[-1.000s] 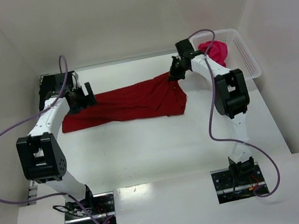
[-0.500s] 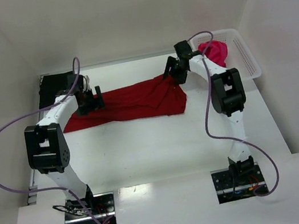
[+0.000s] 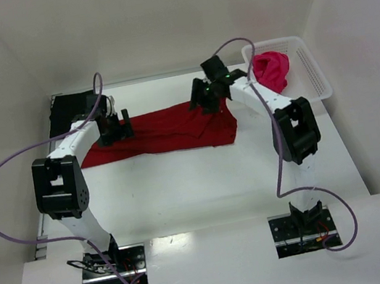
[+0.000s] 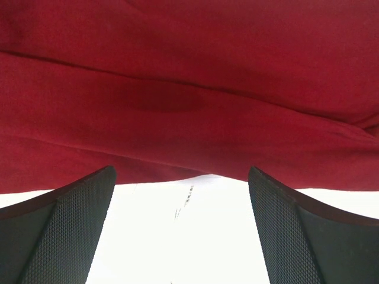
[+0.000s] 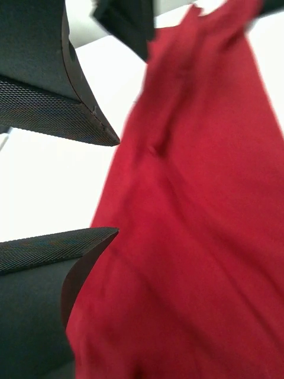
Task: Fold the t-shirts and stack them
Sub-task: Fold the other side of the tshirt into a rectangle
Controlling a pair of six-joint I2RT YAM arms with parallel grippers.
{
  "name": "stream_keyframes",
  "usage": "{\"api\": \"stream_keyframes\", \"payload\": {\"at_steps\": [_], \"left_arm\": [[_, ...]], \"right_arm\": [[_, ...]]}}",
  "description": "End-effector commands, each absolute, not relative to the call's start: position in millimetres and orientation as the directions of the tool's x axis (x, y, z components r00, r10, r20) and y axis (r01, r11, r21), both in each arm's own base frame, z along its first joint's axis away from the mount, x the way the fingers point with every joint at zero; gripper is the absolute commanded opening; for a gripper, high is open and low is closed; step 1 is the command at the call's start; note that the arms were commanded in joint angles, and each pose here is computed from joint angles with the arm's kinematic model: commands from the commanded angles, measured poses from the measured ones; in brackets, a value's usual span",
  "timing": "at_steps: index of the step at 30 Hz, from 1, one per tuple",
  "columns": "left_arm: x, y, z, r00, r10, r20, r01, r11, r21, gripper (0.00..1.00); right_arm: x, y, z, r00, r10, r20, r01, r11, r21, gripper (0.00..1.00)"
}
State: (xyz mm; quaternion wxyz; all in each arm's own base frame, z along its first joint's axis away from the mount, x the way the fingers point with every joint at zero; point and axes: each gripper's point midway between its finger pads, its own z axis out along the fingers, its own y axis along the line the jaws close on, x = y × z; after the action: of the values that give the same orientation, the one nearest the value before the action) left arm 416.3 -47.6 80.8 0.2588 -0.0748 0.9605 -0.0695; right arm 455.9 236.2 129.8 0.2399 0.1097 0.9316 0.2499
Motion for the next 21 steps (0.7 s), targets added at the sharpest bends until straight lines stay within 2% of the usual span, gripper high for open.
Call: {"api": "stream_keyframes", "payload": {"at_steps": [1, 5, 8, 14, 21], "left_arm": [[424, -53, 87, -0.842, -0.158, -0.515, -0.080, 0.982, -0.171, 1.00], [423, -51, 94, -0.833, -0.159, -0.530, -0.083, 0.983, -0.164, 1.00], [420, -49, 95, -0.831, -0.159, -0.533, -0.088, 0.984, -0.156, 1.00], [421, -49, 98, -0.826, -0.160, -0.541, -0.087, 0.984, -0.157, 1.00], [423, -48, 99, -0.820, -0.160, -0.550, -0.091, 0.984, -0.152, 1.00]], "right_arm": [[426, 269, 115, -0.895, 0.287, -0.340, 0.084, 0.860, 0.504, 0.63], [402, 278, 86, -0.907, 0.284, -0.310, 0.125, 0.886, 0.447, 0.58], [397, 277, 78, -0.898, 0.295, -0.328, 0.145, 0.900, 0.411, 0.56], [404, 257, 79, -0.861, 0.317, -0.397, 0.183, 0.923, 0.339, 0.56], [410, 256, 69, -0.861, 0.308, -0.404, 0.188, 0.932, 0.309, 0.56]]}}
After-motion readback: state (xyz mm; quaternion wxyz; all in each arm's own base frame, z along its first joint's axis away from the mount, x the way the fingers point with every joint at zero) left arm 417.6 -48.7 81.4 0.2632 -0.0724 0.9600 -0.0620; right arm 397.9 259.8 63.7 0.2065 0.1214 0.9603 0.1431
